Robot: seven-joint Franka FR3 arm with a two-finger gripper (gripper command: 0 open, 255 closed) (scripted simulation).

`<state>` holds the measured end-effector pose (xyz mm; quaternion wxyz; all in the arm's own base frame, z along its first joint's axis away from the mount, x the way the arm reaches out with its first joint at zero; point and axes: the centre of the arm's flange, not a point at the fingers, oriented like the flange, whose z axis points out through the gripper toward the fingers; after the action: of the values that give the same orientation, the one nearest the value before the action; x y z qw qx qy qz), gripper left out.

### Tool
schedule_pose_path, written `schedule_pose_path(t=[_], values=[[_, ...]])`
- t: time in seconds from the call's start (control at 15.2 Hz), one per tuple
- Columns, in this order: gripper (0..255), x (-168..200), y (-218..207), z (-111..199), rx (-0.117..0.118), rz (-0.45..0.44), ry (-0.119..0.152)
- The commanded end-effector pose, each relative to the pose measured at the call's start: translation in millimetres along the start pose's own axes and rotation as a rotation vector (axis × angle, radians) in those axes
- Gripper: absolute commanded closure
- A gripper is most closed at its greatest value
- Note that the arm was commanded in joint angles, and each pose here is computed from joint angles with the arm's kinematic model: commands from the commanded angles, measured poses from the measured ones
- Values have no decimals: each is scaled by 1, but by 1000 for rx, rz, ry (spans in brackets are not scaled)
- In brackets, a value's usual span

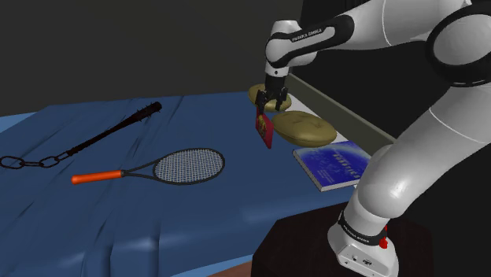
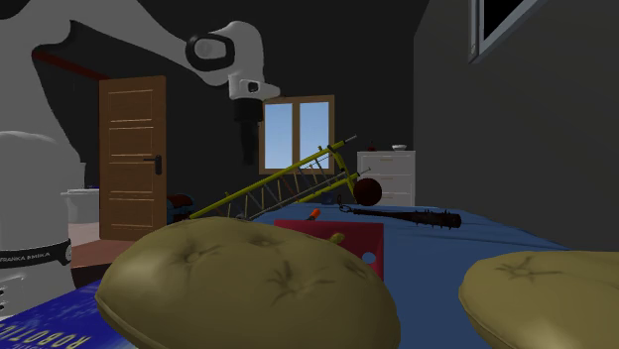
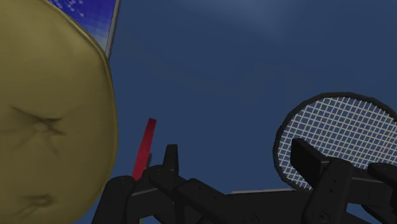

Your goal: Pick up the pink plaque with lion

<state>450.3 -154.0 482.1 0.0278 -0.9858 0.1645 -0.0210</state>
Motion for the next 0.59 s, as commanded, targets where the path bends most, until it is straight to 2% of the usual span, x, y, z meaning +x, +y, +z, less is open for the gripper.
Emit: schedule_pose_path(t=[0.0,0.53], values=[[0,18,13,14,-4,18,0],[0,93,64,67,-18,91,-3]])
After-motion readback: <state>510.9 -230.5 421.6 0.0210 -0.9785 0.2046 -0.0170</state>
